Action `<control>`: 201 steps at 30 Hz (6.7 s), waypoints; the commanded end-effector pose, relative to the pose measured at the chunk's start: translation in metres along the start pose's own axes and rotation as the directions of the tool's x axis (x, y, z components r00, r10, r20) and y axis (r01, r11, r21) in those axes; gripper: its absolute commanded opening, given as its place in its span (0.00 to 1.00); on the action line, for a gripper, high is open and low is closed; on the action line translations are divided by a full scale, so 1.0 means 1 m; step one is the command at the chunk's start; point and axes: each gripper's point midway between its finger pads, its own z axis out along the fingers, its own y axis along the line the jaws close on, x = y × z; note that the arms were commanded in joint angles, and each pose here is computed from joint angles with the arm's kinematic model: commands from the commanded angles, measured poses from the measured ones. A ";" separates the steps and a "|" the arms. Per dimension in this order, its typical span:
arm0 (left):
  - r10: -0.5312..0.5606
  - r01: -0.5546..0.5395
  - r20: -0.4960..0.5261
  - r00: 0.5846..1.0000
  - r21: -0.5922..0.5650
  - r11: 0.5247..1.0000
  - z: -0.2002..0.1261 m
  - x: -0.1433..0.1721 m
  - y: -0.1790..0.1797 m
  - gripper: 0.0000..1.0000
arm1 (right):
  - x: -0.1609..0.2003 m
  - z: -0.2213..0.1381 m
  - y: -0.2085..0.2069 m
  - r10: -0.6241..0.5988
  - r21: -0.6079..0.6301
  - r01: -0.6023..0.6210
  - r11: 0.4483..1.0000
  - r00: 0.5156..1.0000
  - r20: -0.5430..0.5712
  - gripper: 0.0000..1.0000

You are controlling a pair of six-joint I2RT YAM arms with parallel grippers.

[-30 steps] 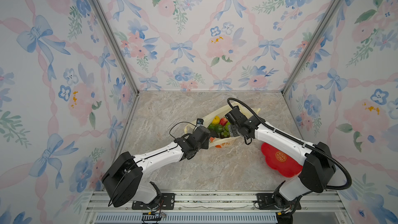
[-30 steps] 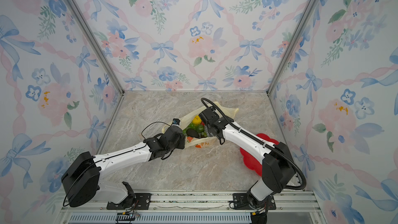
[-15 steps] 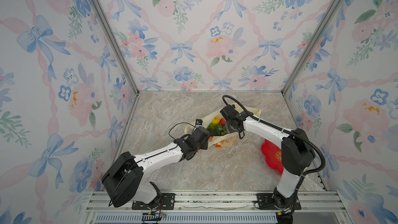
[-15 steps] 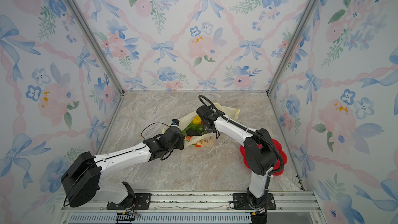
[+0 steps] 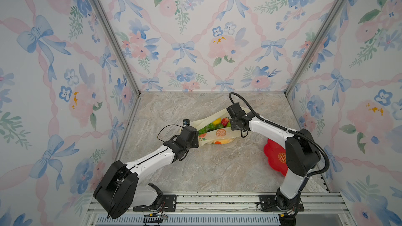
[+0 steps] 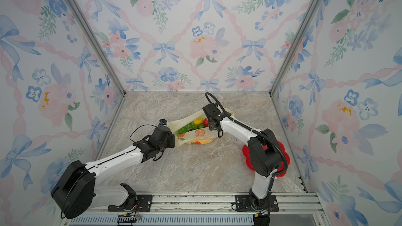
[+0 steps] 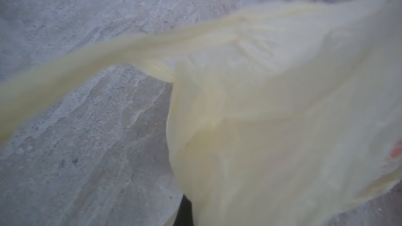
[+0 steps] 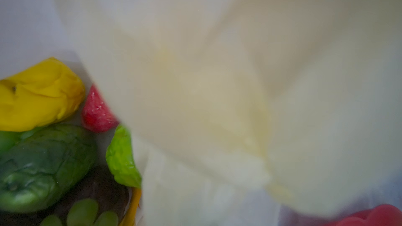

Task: Take fruits out of the plastic bag
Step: Spread open the plastic bag at the center of the table.

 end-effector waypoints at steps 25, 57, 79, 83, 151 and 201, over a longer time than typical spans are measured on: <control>0.380 -0.364 -0.035 0.924 -0.377 0.851 -0.079 -0.019 -0.001 0.85 | 0.033 -0.058 -0.010 0.227 -0.418 -0.195 0.887 0.973 0.028 0.00; 0.110 -0.146 -0.158 0.981 -0.235 0.961 0.057 -0.101 0.002 0.85 | 0.060 -0.059 0.009 0.172 -0.458 -0.151 0.876 0.985 0.003 0.00; 0.034 -0.078 -0.207 0.978 -0.206 0.975 0.058 -0.029 0.014 0.68 | 0.075 -0.073 0.035 0.134 -0.482 -0.111 0.869 0.991 0.013 0.00; 0.026 -0.069 -0.227 0.974 -0.184 0.980 0.056 -0.010 0.020 0.59 | 0.072 -0.067 0.038 0.211 -0.548 -0.197 0.813 0.977 -0.039 0.00; 0.168 -0.184 -0.134 0.977 -0.114 0.976 -0.075 0.029 -0.027 0.84 | 0.028 -0.007 0.048 0.086 -0.172 -0.088 0.981 0.996 -0.020 0.00; 0.122 -0.147 -0.165 0.979 -0.151 0.978 0.104 -0.073 0.015 0.09 | 0.092 -0.034 0.062 0.051 -0.407 -0.087 0.909 0.994 -0.099 0.00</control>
